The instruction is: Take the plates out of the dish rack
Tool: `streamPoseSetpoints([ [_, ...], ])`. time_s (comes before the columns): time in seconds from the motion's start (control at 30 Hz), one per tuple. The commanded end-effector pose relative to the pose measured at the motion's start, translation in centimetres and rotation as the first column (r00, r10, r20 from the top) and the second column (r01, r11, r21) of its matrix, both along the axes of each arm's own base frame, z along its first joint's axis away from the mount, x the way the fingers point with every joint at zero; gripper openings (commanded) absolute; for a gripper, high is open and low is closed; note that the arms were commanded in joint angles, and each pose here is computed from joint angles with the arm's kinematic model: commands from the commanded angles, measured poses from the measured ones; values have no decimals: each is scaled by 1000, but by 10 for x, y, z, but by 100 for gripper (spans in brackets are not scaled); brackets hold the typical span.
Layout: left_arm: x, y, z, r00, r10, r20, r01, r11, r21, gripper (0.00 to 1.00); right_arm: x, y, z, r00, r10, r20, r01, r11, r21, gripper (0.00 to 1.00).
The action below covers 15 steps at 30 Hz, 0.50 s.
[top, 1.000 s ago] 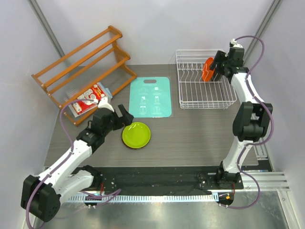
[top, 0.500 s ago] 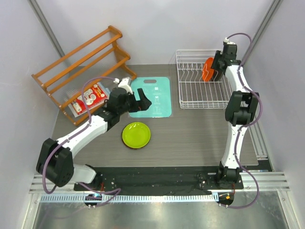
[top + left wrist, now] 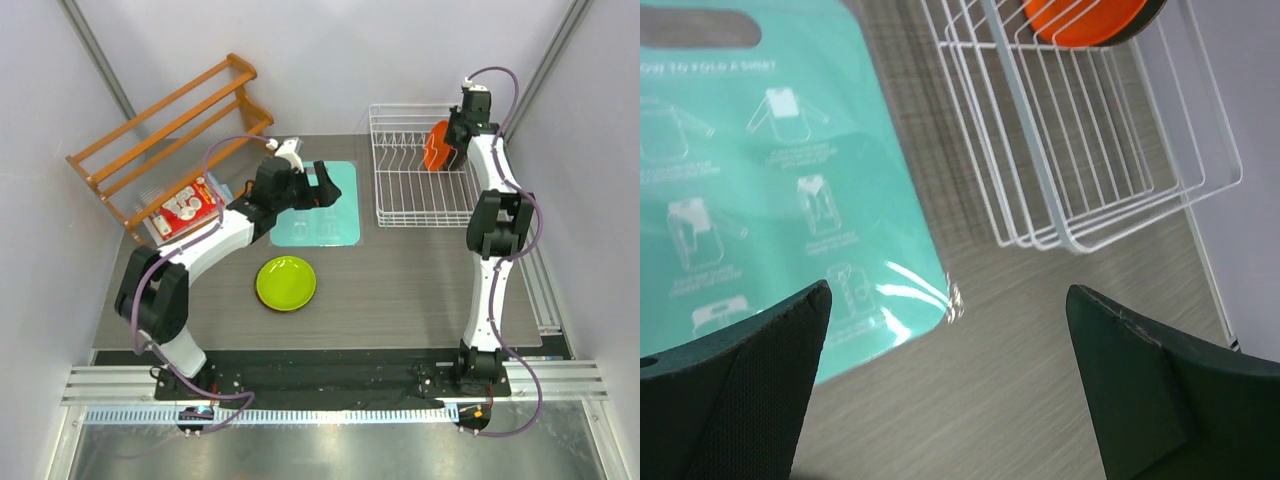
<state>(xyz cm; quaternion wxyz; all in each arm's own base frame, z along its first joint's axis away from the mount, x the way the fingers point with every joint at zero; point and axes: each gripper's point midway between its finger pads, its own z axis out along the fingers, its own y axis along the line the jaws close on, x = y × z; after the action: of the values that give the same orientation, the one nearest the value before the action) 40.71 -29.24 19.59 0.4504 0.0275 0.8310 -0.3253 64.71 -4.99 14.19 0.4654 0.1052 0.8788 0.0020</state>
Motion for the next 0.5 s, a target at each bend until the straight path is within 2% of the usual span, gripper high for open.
streamPoseSetpoints([
  [0.0,27,-28,39,993,-56,105,62,997,-55,99,3,-7,19,999,-17,30,18,1000,-23,1],
  [0.13,50,-49,46,988,-88,129,98,993,-73,99,2,4,38,998,23,57,-20,998,-64,1],
  [0.17,58,-56,61,983,-94,156,109,990,-95,99,2,6,46,997,27,70,-22,997,-72,1],
  [0.3,81,-79,36,986,-128,105,138,985,-101,100,-8,10,89,993,12,119,8,985,-170,1],
  [0.47,93,-92,26,987,-142,80,151,981,-123,100,-22,-3,108,992,-49,118,81,956,-282,1],
])
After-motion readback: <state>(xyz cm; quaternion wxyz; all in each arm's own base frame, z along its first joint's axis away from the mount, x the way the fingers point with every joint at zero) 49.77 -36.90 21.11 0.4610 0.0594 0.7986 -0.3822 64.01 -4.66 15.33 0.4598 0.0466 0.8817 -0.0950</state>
